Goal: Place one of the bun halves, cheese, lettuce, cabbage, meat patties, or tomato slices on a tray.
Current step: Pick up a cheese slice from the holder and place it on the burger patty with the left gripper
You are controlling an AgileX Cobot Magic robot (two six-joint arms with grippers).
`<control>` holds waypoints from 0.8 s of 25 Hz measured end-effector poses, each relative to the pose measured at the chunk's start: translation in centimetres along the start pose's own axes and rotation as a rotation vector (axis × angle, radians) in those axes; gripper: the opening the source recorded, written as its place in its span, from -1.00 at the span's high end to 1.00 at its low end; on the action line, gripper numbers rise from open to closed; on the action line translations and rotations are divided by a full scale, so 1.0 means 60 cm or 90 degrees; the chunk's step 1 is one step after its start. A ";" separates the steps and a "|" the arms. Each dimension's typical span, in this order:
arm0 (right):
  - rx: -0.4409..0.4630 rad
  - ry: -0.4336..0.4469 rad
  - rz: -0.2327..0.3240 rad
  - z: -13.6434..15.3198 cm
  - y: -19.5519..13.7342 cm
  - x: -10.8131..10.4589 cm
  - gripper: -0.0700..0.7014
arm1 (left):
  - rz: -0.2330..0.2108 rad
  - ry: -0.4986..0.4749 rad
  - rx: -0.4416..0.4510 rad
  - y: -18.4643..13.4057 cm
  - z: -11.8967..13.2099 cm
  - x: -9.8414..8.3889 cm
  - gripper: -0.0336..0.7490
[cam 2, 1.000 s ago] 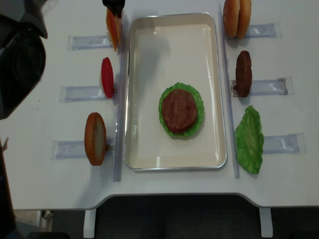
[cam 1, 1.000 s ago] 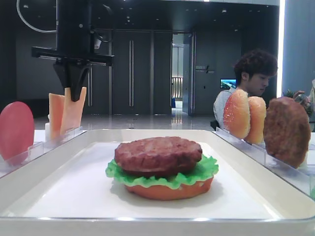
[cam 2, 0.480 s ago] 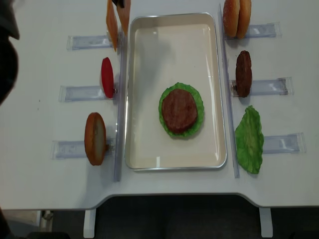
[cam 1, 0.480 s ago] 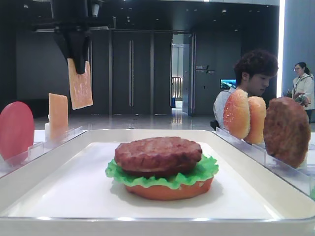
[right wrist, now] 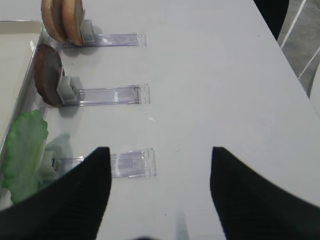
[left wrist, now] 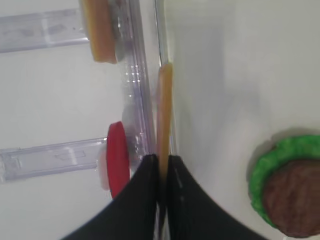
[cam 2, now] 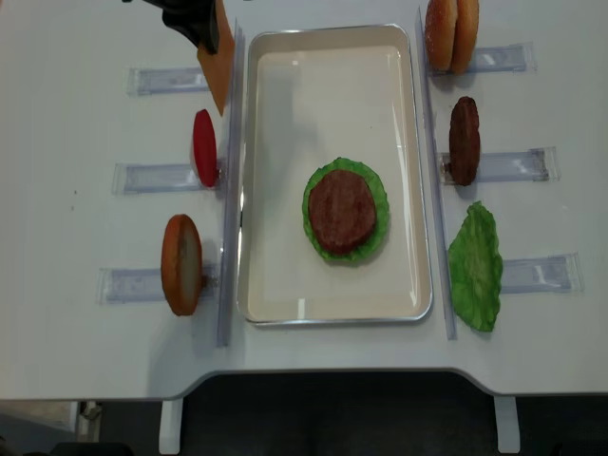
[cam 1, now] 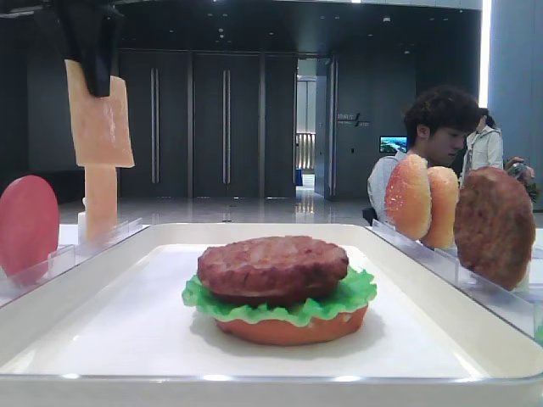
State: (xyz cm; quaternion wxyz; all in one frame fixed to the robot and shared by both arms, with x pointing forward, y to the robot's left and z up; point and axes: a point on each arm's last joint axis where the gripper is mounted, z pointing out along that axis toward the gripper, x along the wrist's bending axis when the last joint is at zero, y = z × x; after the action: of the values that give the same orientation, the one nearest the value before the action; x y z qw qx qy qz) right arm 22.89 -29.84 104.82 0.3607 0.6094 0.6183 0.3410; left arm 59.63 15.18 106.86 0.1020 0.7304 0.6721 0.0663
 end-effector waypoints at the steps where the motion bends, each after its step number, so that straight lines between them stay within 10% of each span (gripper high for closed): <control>1: 0.000 0.000 0.000 0.000 0.000 0.000 -0.26 | 0.003 -0.010 0.002 -0.005 -0.004 -0.002 0.84; 20: 0.000 0.000 0.000 0.000 0.000 0.000 -0.26 | 0.115 -0.260 0.052 -0.082 -0.056 -0.118 0.84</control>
State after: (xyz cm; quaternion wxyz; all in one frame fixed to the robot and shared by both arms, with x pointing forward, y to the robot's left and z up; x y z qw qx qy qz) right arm 22.89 -29.84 104.82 0.3607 0.6094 0.6183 0.3410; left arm 53.46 8.71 109.23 0.1997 0.7894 0.5717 -0.1011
